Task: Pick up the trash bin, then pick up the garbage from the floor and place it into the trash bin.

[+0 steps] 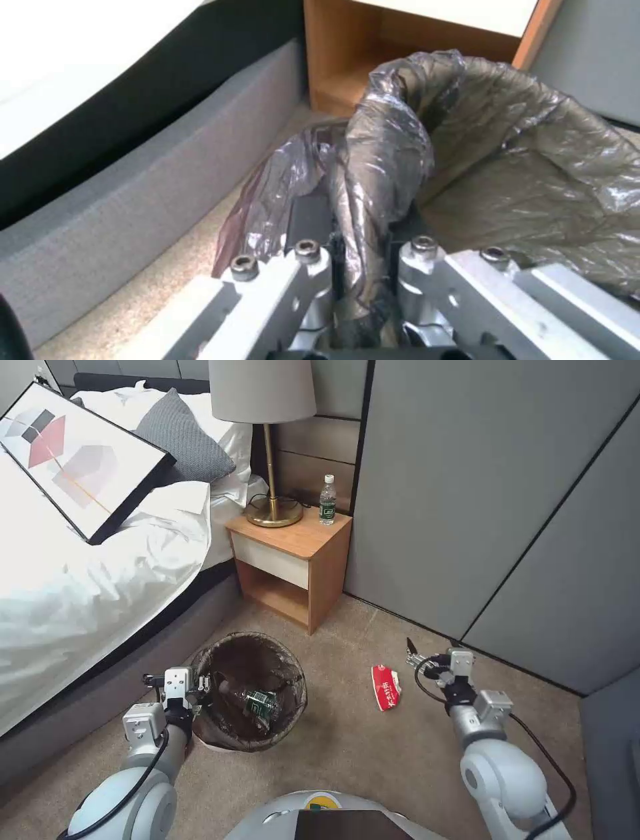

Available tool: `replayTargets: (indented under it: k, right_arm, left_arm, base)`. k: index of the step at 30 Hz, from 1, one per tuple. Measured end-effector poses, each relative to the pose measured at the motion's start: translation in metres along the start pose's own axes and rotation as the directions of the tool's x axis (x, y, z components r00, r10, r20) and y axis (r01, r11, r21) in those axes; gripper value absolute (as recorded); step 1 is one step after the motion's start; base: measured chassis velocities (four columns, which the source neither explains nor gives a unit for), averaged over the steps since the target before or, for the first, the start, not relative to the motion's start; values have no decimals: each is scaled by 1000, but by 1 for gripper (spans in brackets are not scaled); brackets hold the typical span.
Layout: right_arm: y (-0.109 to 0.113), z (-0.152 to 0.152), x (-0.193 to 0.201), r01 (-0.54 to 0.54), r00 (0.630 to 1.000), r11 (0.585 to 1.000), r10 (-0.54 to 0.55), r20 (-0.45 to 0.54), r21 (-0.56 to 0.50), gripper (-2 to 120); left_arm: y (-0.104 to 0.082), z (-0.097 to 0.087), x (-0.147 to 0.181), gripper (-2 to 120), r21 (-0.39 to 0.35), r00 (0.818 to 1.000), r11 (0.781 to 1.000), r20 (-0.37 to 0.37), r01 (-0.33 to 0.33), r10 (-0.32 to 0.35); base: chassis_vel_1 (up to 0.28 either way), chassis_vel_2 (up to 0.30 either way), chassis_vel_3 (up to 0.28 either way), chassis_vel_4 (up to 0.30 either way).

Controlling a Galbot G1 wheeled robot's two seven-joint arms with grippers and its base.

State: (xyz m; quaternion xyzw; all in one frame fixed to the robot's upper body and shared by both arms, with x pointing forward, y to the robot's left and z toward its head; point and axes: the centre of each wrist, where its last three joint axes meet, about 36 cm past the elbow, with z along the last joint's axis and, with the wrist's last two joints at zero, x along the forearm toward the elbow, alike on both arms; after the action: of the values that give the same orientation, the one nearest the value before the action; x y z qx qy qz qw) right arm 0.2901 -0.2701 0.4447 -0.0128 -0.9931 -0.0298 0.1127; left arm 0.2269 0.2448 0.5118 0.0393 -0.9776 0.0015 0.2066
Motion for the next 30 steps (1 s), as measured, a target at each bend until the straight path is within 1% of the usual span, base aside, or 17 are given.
replayTargets:
  k: [1,2,4,6,7,9,11,12,15,16,20,22,24,25,28,30]
  right_arm:
    - [-2,1,-7,12,1000,1000,-13,-26,-16,100]
    - [-2,1,-7,12,1000,1000,-13,-26,-16,100]
    - [-6,5,-17,32,997,999,-34,-63,-31,100]
    - [-11,12,-33,65,989,996,-73,-126,-64,100]
    - [-11,12,-33,65,989,996,-73,-126,-64,100]
    - [-14,19,-44,75,983,995,-86,-162,-72,100]
    - [-18,31,-60,86,973,994,-99,-207,-72,100]
    - [-18,31,-60,86,973,994,-99,-207,-72,100]
    - [-21,51,-86,92,958,994,-106,-267,-64,100]
    - [-21,51,-86,92,958,994,-106,-267,-64,100]
    - [-19,78,-119,95,936,993,-111,-334,-64,100]
    - [-18,82,-124,93,932,994,-109,-344,-64,100]
    - [-15,97,-143,89,919,994,-106,-379,-63,100]
    - [-15,97,-143,89,919,994,-106,-379,-63,100]
    - [-10,113,-166,81,905,995,-100,-413,-63,100]
    - [-9,118,-172,78,901,995,-98,-422,-64,100]
  left_arm:
    - [0,0,0,7,-1,1000,1000,-2,1,-1]
    - [0,0,0,7,-1,1000,1000,-2,1,-1]
    - [1,1,1,7,-1,1000,1000,-4,3,-3]
    - [1,2,1,7,0,1000,1000,-10,4,-4]
    - [1,2,1,7,0,1000,1000,-10,4,-4]
    - [1,3,2,7,2,1000,1000,-15,5,-5]
    - [1,4,3,7,3,1000,1000,-21,7,-7]
    - [1,4,3,7,3,1000,1000,-21,7,-7]
    - [0,6,4,7,4,1000,1000,-30,9,-9]
    - [0,6,4,7,4,1000,1000,-30,9,-9]
    - [1,8,5,7,3,999,1000,-40,14,-14]
    - [1,8,6,7,3,999,1000,-42,15,-15]
    - [2,9,7,7,3,999,1000,-50,19,-19]
    - [2,9,7,7,3,999,1000,-50,19,-19]
    - [2,11,8,7,2,998,1000,-58,24,-24]
    - [2,12,8,7,0,998,1000,-60,26,-26]
  base:
    - [0,0,0,0]
    - [0,0,0,0]
    - [0,0,0,0]
    - [0,0,0,0]
    - [0,0,0,0]
    - [0,0,0,0]
    - [0,0,0,0]
    - [0,0,0,0]
    - [0,0,0,0]
    - [0,0,0,0]
    - [0,0,0,0]
    - [0,0,0,0]
    - [0,0,0,0]
    - [0,0,0,0]
    - [0,0,0,0]
    - [0,0,0,0]
